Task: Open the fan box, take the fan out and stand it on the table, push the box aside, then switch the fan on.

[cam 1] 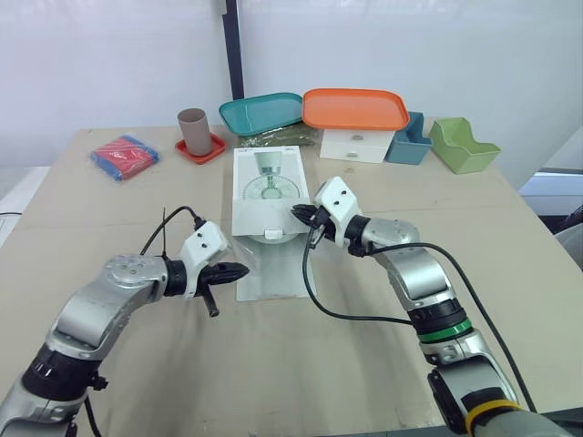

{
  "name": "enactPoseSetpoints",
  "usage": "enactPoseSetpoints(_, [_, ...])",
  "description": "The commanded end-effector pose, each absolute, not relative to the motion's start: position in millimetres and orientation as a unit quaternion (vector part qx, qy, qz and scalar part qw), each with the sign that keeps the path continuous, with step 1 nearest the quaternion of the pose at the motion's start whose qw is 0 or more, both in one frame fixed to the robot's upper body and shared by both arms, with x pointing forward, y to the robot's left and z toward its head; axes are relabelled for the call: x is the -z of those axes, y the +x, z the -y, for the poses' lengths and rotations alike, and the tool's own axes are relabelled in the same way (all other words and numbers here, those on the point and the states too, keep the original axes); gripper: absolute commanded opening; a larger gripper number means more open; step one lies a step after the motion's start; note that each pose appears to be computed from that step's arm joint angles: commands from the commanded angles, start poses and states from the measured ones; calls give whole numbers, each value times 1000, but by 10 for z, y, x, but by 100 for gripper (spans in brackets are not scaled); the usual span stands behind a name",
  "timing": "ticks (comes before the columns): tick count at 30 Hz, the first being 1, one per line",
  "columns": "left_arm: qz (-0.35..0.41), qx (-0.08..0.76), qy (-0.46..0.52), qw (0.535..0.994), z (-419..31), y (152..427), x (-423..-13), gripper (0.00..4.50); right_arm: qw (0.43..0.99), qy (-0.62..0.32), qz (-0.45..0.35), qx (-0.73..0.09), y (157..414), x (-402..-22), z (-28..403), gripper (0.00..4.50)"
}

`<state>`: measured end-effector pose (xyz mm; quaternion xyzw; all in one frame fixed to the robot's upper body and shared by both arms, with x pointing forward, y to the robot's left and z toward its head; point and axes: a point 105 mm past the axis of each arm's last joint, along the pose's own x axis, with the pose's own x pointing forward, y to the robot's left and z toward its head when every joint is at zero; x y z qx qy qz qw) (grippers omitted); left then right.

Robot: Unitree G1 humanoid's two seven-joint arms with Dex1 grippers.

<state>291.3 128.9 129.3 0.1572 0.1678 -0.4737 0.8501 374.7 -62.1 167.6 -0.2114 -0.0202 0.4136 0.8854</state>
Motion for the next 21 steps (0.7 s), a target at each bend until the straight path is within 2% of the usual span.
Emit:
enactPoseSetpoints(1, [-142,429,172,875,-1441,2995,-1460,0,885,-211,23,-414,3743,-1693,620,17])
enactPoseSetpoints(5, [-131,429,148,881,-1425,2993,-1491,0,884,-210,23,-418,3744,-1690,603,17])
enactPoseSetpoints(13, [-100,525,54,843,-1111,2709,-1751,0,882,-211,24,-421,3739,-1690,593,17])
enactPoseSetpoints(21, [-90,481,61,870,-950,2920,-1710,0,881,-214,23,-420,3730,-1686,604,17])
